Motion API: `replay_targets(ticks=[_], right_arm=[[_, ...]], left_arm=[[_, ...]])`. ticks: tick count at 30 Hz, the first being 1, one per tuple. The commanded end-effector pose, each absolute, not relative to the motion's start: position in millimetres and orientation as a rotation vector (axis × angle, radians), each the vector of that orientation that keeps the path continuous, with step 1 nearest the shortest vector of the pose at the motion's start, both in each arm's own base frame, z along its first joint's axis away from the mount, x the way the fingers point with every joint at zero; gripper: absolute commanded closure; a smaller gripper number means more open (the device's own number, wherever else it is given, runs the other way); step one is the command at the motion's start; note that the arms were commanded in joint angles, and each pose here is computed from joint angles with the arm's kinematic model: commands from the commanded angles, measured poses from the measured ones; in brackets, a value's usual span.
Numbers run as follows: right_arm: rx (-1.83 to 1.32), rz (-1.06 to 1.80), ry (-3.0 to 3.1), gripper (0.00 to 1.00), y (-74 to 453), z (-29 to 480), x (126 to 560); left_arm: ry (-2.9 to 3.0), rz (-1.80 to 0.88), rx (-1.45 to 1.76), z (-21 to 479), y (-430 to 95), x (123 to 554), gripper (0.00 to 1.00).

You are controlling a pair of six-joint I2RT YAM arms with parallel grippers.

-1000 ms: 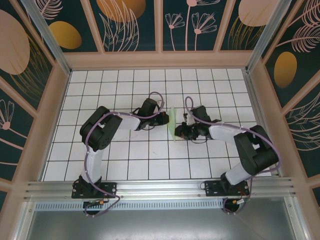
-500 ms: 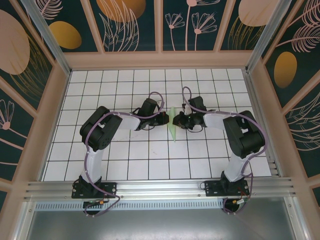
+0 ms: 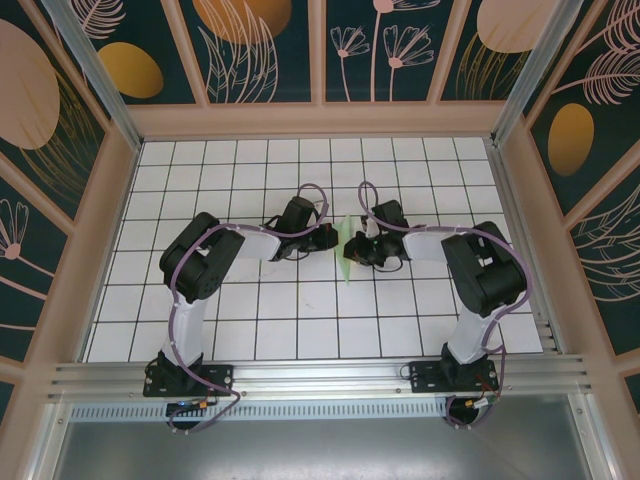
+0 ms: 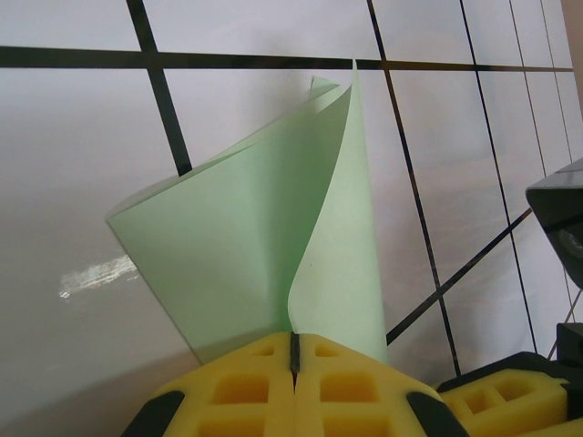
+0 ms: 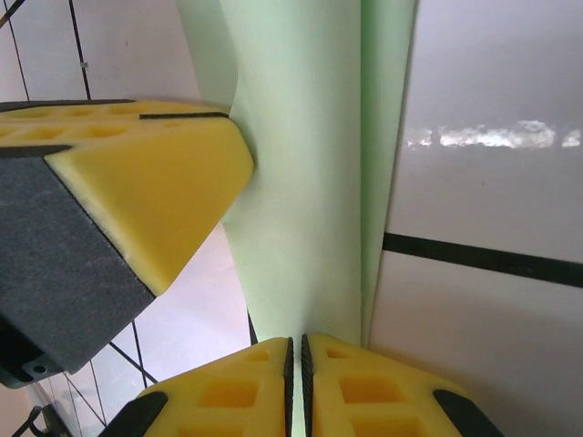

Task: Fold a paper plane with a square sheet of paper (fold left side to right side)
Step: Fold the wing for the fifth time at the center of the table.

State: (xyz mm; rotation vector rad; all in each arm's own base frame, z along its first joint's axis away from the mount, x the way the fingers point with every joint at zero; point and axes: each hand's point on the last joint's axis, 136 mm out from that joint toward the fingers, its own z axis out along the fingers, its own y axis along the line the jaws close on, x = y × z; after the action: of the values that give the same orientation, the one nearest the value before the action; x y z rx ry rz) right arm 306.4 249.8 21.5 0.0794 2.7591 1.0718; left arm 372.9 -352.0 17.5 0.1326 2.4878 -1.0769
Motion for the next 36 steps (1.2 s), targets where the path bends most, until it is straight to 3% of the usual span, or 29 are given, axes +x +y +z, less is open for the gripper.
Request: replay_targets(ticks=[1, 10, 17, 25, 36], right_arm=[[0.064, 1.052, 2.802, 0.84, 248, 18, 286], [0.021, 1.081, 2.757, 0.83, 253, 38, 273], [0.084, 1.127, 2.604, 0.82, 225, 75, 321], [0.130, 1.164, 2.606, 0.84, 241, 63, 370], [0.144, 1.127, 2.681, 0.84, 253, 32, 371]], left_arm=[[2.632, -0.821, 0.021, -47, -315, 372, 1.00], [2.633, -0.825, 0.024, -47, -315, 372, 1.00], [2.626, -0.836, 0.039, -43, -317, 371, 1.00], [2.628, -0.849, 0.036, -44, -317, 370, 1.00], [2.632, -0.844, 0.038, -45, -317, 369, 1.00]])
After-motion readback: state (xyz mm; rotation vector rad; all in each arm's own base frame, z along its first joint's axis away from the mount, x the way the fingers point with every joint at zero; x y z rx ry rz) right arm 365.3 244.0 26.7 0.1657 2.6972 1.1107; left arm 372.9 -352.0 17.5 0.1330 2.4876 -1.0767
